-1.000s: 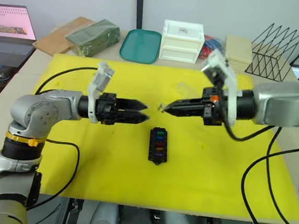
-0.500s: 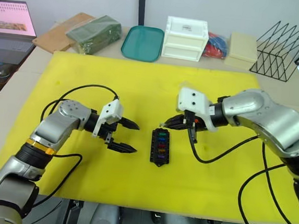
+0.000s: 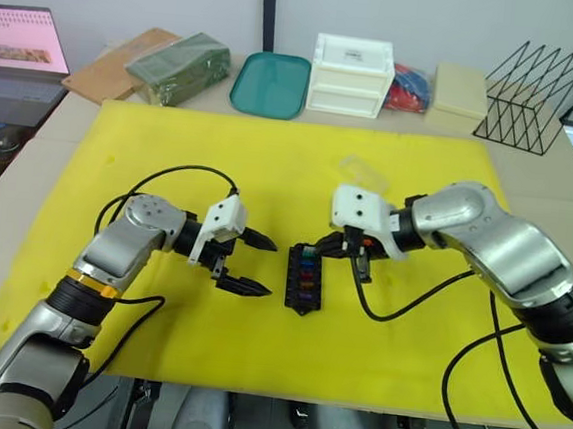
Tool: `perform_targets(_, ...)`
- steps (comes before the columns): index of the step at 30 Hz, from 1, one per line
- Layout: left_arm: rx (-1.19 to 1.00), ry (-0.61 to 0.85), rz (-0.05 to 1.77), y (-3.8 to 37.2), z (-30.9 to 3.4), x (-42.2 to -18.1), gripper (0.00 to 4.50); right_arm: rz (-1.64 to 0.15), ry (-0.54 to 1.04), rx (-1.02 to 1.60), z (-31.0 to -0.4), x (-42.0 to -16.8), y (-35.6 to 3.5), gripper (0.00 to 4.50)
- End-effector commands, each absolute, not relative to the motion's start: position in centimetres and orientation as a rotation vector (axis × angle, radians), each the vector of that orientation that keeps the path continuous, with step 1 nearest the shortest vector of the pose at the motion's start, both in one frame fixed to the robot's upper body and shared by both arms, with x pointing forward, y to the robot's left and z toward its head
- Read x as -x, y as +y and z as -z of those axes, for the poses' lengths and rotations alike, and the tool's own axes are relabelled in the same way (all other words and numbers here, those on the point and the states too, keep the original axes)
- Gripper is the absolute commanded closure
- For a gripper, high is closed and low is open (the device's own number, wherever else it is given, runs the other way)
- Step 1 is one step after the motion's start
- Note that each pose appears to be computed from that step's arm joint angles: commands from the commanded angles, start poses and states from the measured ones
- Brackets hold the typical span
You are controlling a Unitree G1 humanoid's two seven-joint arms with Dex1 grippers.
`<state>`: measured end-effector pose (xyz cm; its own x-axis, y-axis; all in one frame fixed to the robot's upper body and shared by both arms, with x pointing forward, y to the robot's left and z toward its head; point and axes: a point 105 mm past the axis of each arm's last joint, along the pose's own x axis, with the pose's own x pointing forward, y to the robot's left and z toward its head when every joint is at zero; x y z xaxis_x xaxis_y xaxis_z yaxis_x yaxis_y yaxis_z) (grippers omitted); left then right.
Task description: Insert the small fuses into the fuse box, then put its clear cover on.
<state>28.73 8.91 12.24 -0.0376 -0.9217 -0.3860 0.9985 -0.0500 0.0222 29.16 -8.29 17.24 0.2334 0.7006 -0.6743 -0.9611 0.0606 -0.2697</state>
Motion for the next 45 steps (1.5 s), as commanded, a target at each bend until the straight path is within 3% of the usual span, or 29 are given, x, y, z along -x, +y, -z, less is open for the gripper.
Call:
perform_targets(1,-0.362,0.241,1.605,8.6,-13.1,-28.6,0.04,-1.303,0.359,0.785,-18.4,-29.4,-8.1,4.5)
perform_targets(10,-0.367,0.234,1.612,8.3,-13.2,-28.5,0.04,-1.29,0.325,0.781,-19.3,-30.0,-7.9,4.5)
perform_targets(45,-0.383,0.204,1.6,7.7,-13.5,-28.7,0.04,-1.292,0.405,0.796,-17.0,-30.9,-8.3,4.5)
